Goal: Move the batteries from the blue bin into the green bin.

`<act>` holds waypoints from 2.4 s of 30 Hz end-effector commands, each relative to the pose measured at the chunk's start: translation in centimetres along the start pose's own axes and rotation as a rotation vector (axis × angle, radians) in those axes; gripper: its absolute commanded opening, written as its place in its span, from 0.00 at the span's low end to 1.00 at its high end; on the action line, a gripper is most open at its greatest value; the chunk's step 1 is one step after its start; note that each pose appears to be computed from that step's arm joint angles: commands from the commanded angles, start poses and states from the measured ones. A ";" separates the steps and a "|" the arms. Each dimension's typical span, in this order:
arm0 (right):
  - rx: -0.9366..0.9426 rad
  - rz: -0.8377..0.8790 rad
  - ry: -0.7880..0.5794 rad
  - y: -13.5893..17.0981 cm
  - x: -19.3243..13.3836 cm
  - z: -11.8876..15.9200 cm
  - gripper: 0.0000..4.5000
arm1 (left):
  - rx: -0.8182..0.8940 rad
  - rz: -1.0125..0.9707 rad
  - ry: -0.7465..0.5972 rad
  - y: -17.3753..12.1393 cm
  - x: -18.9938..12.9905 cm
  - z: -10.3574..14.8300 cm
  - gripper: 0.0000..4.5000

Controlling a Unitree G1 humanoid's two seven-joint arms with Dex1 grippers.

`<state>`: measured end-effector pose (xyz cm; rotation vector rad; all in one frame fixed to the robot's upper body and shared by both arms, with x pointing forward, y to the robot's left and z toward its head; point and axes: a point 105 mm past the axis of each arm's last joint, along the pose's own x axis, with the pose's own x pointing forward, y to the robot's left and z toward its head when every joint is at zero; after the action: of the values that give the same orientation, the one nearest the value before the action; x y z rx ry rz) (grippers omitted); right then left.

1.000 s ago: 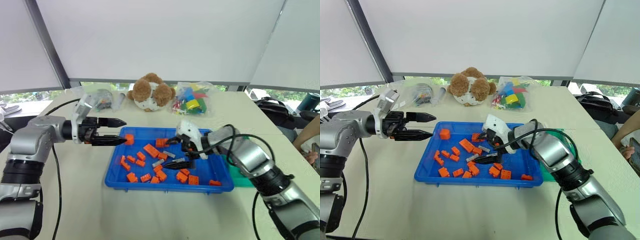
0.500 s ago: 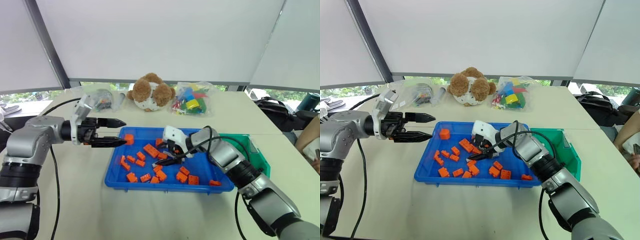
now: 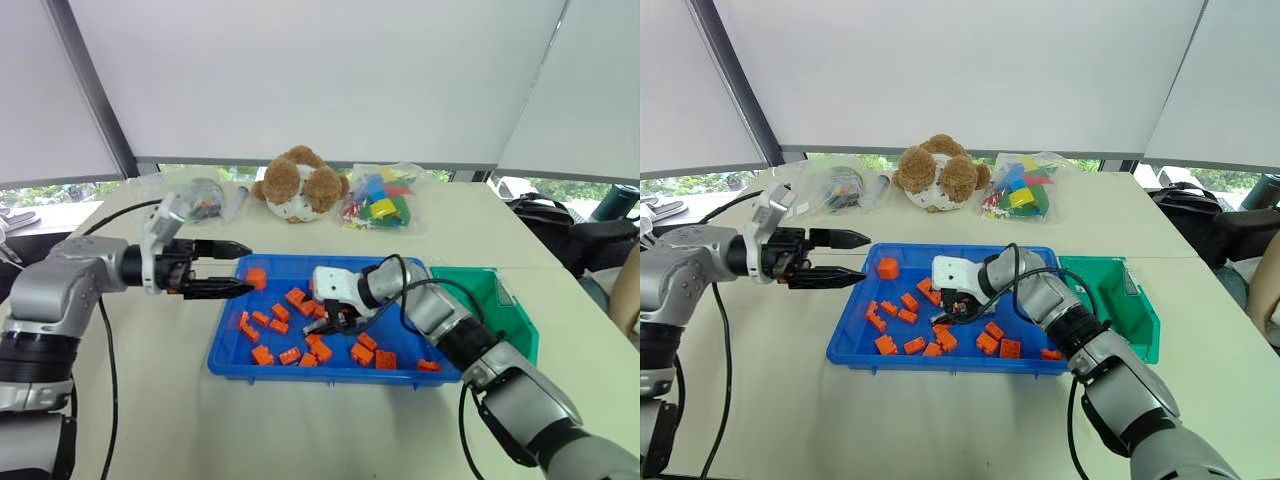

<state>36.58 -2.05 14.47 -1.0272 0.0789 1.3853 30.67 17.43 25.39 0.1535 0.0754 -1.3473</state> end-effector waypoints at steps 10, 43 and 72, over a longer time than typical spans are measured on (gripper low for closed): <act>-0.105 -0.041 0.043 -0.5 -1.0 -0.3 0.71 | 0.047 0.007 -0.027 -0.4 -0.2 1.3 1.00; 0.087 0.205 0.020 0.4 0.7 -1.0 0.71 | 0.062 0.024 -0.019 -0.1 0.0 1.1 1.00; 0.350 -0.189 -0.078 -3.4 -11.2 0.2 0.00 | 0.070 -0.061 0.103 -1.3 -0.7 0.0 1.00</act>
<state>37.20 -7.68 19.32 -0.7018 0.2483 1.2940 29.59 17.66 24.73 0.2325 0.1365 -1.3966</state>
